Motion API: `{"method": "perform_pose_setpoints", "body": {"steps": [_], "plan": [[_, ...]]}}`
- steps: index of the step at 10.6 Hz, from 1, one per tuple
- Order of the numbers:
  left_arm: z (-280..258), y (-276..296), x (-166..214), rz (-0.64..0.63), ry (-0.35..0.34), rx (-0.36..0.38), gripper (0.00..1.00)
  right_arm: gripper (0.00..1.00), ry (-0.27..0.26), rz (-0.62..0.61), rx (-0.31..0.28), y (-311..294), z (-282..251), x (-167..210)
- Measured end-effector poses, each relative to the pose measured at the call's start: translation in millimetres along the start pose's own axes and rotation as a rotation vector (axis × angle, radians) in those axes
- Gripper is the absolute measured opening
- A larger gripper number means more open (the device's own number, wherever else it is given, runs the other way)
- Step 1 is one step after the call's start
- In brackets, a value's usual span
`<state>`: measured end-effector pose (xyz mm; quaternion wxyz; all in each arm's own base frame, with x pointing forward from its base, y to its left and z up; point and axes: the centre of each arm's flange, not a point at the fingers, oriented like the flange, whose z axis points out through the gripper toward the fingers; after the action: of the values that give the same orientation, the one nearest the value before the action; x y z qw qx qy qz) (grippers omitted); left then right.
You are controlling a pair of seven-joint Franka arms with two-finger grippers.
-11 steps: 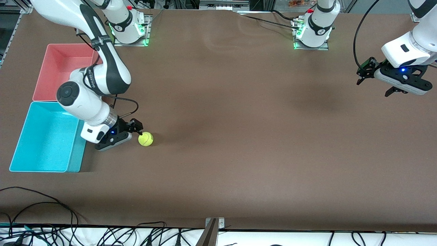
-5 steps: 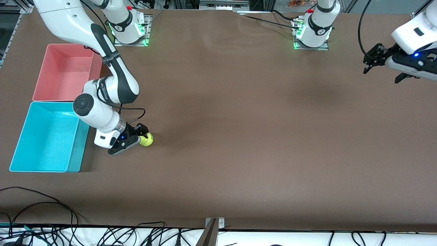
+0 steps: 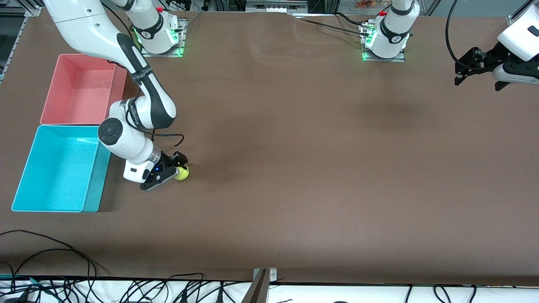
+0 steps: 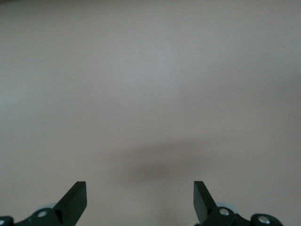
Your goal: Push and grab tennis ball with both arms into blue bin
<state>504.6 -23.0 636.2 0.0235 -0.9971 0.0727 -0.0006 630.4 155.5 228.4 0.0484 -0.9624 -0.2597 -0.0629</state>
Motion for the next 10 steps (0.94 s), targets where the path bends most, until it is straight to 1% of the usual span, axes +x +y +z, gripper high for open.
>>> {"method": "perform_pose_setpoints", "body": {"steps": [3, 6, 7, 8, 9, 10], "plan": [[10, 0, 5, -0.136, -0.013, -0.002, 1.00, 1.00, -0.011, 0.000, 0.006, -1, 9, -2], [27, -2, 21, -0.355, -0.023, -0.014, 1.00, 1.00, -0.007, 0.001, 0.004, -1, 22, -4], [28, -2, 29, -0.385, -0.019, -0.019, 1.00, 1.00, -0.005, 0.001, 0.004, -1, 23, -4], [28, -4, 35, -0.397, -0.014, -0.022, 1.00, 0.97, -0.007, 0.001, 0.005, -1, 25, -5], [27, -6, 40, -0.402, -0.011, -0.023, 1.00, 0.97, -0.010, 0.002, 0.006, -1, 27, -5], [27, -10, 44, -0.407, -0.009, -0.025, 1.00, 0.88, -0.012, 0.001, 0.008, -2, 28, -6]]}}
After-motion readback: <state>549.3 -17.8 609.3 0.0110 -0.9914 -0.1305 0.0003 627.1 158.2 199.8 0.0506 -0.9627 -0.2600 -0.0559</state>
